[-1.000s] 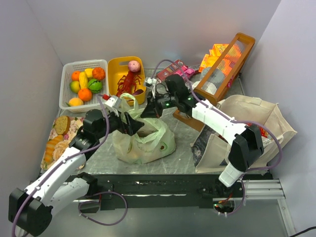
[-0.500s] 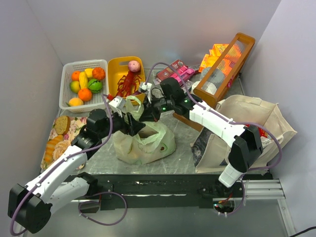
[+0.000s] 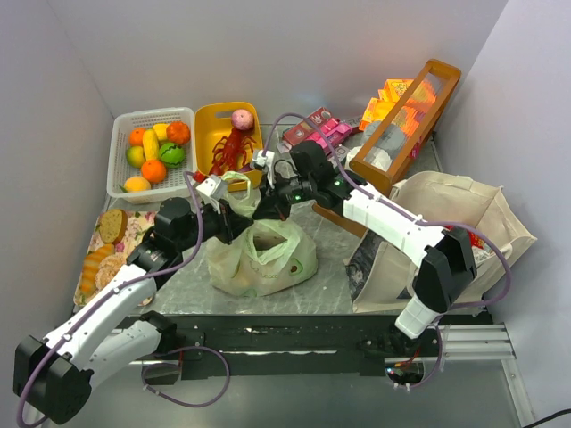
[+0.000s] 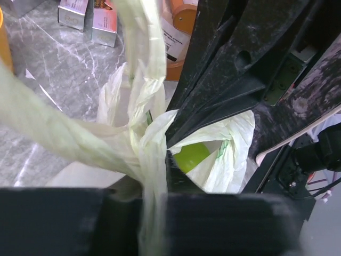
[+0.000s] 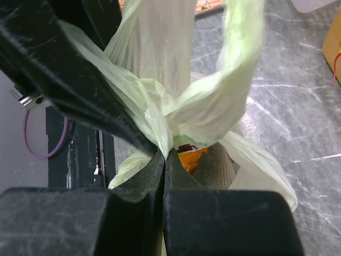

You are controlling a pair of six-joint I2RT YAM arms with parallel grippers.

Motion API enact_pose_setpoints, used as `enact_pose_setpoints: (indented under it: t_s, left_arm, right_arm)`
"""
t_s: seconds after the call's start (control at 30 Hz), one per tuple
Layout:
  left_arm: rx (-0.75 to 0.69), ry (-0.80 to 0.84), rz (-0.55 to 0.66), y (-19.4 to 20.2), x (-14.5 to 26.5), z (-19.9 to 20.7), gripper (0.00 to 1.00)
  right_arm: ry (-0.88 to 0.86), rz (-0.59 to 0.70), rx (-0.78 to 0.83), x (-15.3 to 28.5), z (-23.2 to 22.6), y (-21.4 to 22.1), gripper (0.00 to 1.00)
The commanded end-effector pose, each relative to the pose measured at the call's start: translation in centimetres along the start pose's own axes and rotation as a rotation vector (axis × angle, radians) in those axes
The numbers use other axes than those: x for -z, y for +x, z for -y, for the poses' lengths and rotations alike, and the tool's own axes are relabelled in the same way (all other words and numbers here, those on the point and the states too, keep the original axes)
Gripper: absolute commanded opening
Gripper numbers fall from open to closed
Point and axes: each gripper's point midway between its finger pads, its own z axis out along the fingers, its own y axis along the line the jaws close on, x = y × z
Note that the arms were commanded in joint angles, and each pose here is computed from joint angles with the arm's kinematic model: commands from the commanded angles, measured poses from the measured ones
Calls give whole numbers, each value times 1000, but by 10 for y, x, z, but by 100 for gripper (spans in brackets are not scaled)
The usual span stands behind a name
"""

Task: Place the mixed food into the grocery bags and tie them

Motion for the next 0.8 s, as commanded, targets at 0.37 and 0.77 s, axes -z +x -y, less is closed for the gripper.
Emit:
enact_pose_setpoints:
  t_s: [0.37, 0.77]
  left_arm:
    - [-90, 117, 22, -19, 0, 23, 2]
    - [-98, 166, -26, -18, -5, 30, 2]
  right_arm:
    - [31, 285, 65, 90, -17, -65, 99]
    - [27, 253, 30, 50, 8, -104, 96]
